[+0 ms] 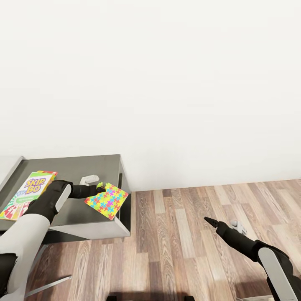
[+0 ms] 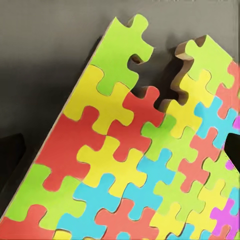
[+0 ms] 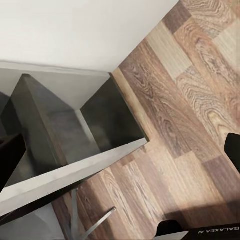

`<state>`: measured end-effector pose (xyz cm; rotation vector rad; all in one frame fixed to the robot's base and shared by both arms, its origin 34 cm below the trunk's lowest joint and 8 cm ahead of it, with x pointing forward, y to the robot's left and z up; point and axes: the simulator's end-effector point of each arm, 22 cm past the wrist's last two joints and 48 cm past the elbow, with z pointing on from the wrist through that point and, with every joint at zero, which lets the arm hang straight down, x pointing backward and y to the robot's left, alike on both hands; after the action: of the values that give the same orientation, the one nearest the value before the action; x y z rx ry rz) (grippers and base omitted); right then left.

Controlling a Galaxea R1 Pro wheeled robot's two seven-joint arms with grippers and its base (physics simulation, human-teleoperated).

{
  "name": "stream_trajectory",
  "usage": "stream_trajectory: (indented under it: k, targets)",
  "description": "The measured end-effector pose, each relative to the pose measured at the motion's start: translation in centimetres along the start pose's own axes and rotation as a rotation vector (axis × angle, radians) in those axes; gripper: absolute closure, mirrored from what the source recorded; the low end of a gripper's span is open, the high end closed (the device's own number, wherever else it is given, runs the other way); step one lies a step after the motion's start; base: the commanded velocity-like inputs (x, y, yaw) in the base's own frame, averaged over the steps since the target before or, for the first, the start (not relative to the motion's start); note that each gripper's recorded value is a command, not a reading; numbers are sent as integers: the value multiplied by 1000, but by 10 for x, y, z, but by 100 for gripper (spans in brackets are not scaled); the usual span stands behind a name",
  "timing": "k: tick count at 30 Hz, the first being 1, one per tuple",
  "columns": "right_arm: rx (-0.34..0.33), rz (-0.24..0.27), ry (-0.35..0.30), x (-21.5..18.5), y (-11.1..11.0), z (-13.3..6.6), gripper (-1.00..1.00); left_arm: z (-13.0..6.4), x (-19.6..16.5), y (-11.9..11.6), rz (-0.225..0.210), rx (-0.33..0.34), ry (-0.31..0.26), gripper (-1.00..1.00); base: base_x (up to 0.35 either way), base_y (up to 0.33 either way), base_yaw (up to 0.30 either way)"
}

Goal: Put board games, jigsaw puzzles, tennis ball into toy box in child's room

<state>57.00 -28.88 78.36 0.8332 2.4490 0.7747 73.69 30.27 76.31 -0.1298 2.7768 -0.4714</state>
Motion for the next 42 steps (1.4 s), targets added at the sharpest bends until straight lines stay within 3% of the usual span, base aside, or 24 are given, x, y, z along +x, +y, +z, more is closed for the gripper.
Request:
stream_trajectory:
  k: [19, 26, 29, 33, 36, 41, 42]
  targets:
    - [2, 0, -2, -1, -1, 0, -100, -1, -2, -3, -59, 40, -12, -100, 0, -4, 0]
    - [3, 0, -2, -1, -1, 0, -100, -13, -5, 30, -56, -17, -19, -100, 0, 0, 0]
    - [3, 0, -2, -1, -1, 0, -100, -20, -11, 42, -90, -21, -39, -100, 0, 0, 0]
    - [2, 0, -2, -1, -1, 0, -100, -32, -22, 56, -173, -11, -87, -100, 0, 0, 0]
    - [2, 1, -3, -1, -1, 0, -100, -37, -24, 62, -199, -9, -94, -100, 0, 0, 0]
    - [2, 0, -8, -2, -1, 0, -100, -47, -28, 45, -218, 113, -96, -100, 0, 0, 0]
    - [3, -2, -13, -3, -1, 0, -100, -53, -32, 29, -215, 204, -102, -100, 0, 0, 0]
